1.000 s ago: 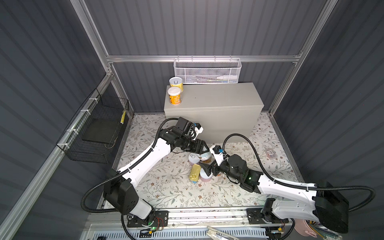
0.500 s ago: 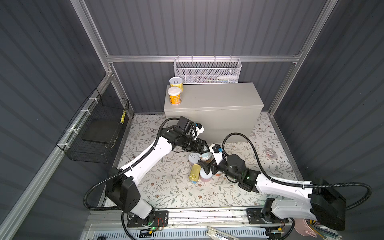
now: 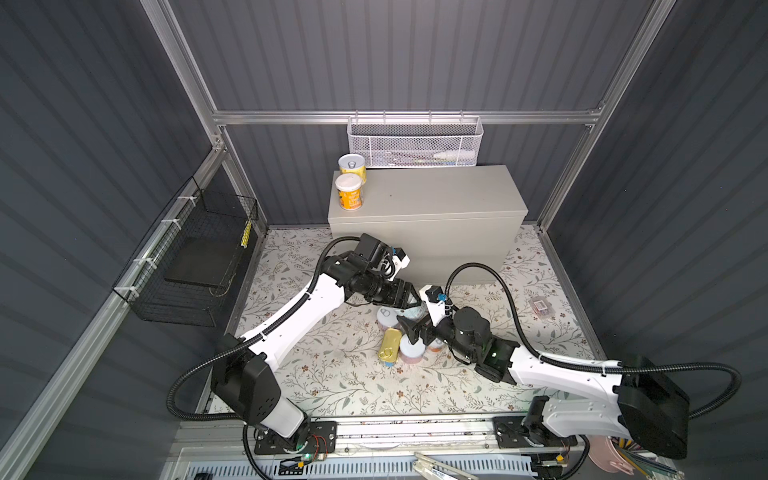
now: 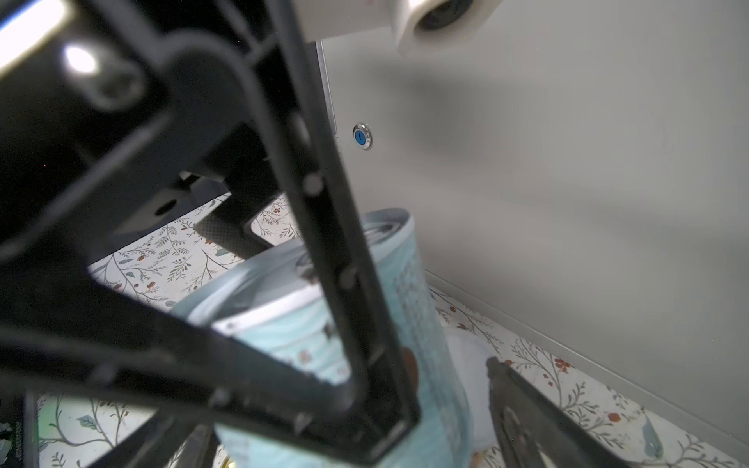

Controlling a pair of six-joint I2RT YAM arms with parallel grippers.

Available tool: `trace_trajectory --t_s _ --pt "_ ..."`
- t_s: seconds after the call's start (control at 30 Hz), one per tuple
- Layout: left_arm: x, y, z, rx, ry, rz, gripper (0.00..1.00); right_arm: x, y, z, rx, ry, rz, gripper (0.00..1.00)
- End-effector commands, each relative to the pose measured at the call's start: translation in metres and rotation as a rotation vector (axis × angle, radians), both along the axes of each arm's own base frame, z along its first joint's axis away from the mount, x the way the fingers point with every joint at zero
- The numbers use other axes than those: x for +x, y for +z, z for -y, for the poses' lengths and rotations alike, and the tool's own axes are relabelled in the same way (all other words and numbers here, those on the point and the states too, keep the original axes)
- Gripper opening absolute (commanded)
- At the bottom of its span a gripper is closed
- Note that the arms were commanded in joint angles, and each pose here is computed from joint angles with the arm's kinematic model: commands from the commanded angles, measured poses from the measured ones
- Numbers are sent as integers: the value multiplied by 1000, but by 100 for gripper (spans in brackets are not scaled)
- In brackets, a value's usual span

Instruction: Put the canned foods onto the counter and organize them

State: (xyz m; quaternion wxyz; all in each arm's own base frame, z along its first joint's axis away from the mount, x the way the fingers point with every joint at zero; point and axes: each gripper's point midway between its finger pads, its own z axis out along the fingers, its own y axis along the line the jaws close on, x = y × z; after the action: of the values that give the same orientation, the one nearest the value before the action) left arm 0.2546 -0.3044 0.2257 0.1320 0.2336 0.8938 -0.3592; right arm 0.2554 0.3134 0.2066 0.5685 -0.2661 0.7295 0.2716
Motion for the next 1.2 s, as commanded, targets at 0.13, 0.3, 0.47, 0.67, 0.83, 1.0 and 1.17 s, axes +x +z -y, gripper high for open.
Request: trace_trajectory --t_s 0.13,0.3,0.47,0.67,0.83,1.0,1.17 --pt "-16 25 -2 -59 -35 25 58 2 19 -10 39 18 35 99" --pt "-24 11 -5 -43 -40 -8 58 3 18 -12 48 24 31 99" --pt "-27 6 -5 -35 -45 -21 58 2 17 -16 45 41 31 99" --pt "-27 6 -5 -24 -55 -19 58 0 11 -19 8 63 31 99" --pt "-27 5 -3 -15 -78 -27 58 -1 7 -20 -22 75 40 99" --pt "-29 12 3 -41 -115 -42 58 -3 5 -19 -37 84 51 99" --pt "-32 12 8 -57 -146 -71 59 -4 4 -19 -46 87 63 99"
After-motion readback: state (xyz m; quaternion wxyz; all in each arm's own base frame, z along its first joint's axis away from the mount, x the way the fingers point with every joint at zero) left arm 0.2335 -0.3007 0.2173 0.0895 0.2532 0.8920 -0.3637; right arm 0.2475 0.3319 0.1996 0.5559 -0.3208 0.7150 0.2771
